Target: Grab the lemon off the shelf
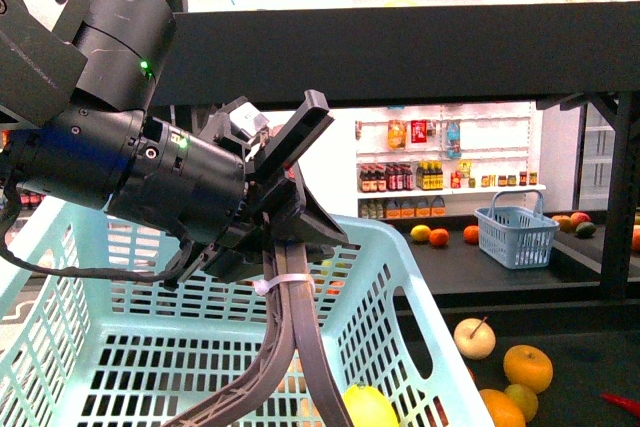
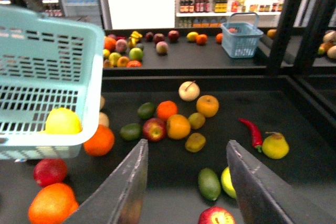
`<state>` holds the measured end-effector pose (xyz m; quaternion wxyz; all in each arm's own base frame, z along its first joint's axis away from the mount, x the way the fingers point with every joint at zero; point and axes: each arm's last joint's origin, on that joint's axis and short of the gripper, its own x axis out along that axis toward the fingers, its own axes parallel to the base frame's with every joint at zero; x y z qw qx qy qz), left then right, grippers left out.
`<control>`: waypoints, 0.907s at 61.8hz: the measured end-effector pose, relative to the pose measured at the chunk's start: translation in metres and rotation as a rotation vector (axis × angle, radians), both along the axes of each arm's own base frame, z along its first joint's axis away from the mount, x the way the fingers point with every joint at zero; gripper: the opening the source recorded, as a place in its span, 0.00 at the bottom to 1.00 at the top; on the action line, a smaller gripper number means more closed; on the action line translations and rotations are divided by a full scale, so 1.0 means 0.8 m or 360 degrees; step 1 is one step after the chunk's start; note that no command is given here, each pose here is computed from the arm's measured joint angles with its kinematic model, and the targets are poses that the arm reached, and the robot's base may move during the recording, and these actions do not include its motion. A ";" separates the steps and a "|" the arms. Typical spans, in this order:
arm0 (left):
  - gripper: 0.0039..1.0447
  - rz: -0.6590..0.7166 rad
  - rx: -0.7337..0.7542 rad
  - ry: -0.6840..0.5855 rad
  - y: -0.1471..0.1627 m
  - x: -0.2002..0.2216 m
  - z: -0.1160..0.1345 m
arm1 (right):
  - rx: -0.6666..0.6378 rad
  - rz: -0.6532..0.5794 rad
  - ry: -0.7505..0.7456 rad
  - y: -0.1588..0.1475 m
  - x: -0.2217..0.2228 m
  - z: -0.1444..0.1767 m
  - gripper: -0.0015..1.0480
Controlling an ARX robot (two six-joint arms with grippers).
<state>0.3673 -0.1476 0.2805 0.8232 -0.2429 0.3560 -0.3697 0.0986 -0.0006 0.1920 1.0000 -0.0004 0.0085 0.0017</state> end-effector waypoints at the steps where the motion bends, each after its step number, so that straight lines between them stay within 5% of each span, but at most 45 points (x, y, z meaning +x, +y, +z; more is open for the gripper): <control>1: 0.13 -0.0001 0.0000 0.0000 0.000 0.000 0.000 | 0.0000 -0.0001 -0.0002 0.000 0.000 0.000 0.29; 10: 0.13 0.0003 -0.0001 0.0001 0.001 0.000 0.000 | 0.0000 -0.0005 -0.0017 0.000 -0.001 -0.008 0.05; 49: 0.13 0.0002 -0.0001 0.0001 0.001 0.000 0.000 | 0.0000 -0.0007 -0.0036 0.000 -0.002 -0.030 0.07; 56: 0.13 0.0003 0.0000 0.0000 0.001 0.000 0.000 | 0.0000 -0.0007 -0.0038 0.000 -0.002 -0.030 0.23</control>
